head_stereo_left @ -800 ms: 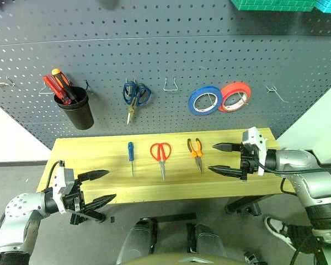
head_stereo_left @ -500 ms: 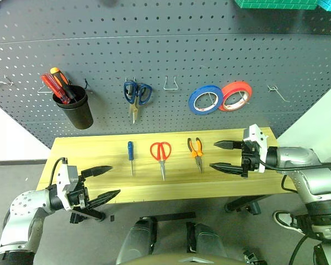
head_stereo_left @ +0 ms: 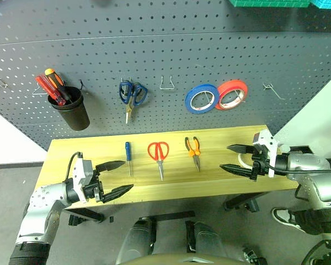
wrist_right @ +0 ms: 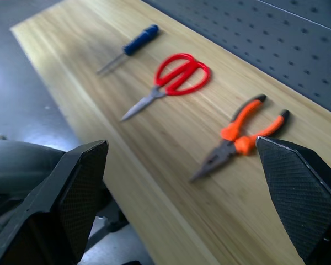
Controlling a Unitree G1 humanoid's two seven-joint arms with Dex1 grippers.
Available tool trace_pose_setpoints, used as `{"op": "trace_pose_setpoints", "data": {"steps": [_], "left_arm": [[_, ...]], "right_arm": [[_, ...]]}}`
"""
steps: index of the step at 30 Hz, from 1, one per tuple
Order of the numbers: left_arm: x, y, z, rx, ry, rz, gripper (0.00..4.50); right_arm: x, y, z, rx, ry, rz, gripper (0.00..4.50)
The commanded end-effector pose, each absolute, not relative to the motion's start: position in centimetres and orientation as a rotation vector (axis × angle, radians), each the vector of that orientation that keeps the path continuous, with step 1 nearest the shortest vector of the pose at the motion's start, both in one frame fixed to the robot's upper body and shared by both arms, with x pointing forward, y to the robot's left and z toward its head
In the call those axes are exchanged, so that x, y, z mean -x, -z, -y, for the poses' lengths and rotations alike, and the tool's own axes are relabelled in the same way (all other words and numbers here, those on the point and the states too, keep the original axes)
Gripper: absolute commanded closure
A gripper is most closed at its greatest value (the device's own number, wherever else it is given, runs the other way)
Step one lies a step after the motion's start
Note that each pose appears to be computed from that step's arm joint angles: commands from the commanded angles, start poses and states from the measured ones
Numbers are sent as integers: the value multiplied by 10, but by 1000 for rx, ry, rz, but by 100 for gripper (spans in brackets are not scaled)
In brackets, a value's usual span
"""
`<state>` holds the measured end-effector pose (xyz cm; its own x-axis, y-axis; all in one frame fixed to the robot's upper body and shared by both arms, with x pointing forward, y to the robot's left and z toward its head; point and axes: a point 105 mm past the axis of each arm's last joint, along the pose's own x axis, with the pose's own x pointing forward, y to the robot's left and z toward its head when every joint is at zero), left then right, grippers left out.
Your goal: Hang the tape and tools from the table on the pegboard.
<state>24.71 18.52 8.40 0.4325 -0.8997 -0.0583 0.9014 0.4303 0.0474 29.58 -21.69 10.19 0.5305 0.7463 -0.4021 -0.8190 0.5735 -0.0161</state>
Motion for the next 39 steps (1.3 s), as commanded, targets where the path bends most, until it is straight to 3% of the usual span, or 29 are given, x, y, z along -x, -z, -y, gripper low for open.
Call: {"op": "trace_pose_setpoints", "data": {"steps": [1,11,20,31,39], "left_arm": [[-250,-86,-183,-82,1125,-24,6],[-266,-75,-177,-152,1113,-114,6],[-304,-85,-155,-261,1085,-119,6],[-339,-84,-115,-325,1162,-108,6],[-345,-82,-66,-389,1323,-64,6]], "right_arm": [[-296,-106,221,239,-911,-384,0],[-303,-91,238,290,-831,-498,0],[-327,-66,266,289,-680,-639,0],[-339,-55,286,262,-530,-699,0],[-350,-53,289,254,-477,-679,0]]}}
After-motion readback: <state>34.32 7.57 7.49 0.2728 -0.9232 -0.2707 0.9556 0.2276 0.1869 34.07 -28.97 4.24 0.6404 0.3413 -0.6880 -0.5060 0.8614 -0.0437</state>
